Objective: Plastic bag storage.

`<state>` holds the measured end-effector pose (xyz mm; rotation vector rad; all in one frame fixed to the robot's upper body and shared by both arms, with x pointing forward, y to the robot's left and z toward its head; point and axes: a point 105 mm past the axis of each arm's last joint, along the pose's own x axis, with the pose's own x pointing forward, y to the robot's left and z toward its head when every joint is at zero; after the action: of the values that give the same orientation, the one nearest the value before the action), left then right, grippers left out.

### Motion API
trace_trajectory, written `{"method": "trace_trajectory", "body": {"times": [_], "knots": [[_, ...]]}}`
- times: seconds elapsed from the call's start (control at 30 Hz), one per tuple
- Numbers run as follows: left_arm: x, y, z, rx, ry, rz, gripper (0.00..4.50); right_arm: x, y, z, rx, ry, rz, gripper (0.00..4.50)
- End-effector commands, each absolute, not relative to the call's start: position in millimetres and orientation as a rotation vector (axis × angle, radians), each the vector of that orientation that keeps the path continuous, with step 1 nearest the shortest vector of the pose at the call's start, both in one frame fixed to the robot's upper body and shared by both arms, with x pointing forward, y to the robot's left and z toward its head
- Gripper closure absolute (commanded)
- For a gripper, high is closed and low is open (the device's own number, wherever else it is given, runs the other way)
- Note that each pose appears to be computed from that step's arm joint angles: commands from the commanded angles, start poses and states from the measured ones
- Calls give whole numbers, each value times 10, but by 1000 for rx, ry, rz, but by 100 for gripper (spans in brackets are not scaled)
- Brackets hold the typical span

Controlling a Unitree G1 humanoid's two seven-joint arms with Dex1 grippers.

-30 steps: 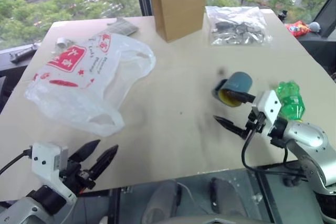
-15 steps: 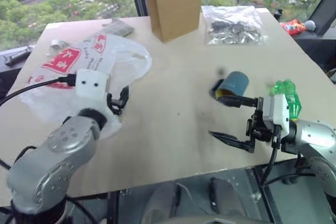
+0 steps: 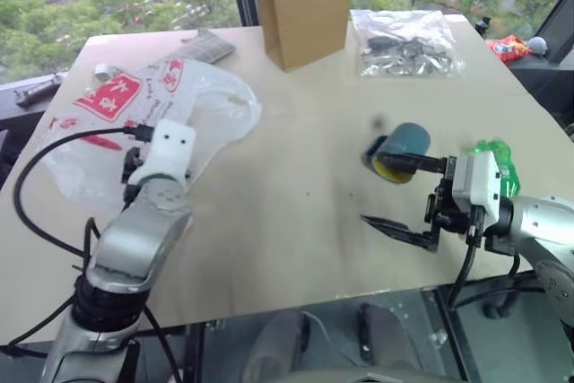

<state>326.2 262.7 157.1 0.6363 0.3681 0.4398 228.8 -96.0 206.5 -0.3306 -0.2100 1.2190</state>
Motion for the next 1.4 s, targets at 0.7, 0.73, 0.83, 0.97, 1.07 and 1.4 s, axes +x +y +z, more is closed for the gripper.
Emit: {"method": "trace_trajectory", "body": {"times": [0.7, 0.73, 0.83, 0.97, 1.07, 1.4], "knots": [[3363, 2254, 2107, 450, 211, 281, 3, 2204, -933, 2124, -373, -237, 1189, 0], [3376, 2240, 2145, 475, 205, 295, 3, 2209, -927, 2124, -373, -239, 1192, 0], [3430, 2250, 2073, 520, 243, 322, 3, 2233, -918, 2124, -375, -244, 1194, 0], [3451, 2546, 1888, 623, 294, 434, 3, 2251, -918, 2123, -386, -252, 1191, 0], [3423, 2657, 1857, 654, 289, 456, 3, 2248, -917, 2124, -389, -256, 1187, 0], [3504, 2920, 1710, 808, 266, 453, 3, 2243, -916, 2103, -393, -264, 1171, 0]]}}
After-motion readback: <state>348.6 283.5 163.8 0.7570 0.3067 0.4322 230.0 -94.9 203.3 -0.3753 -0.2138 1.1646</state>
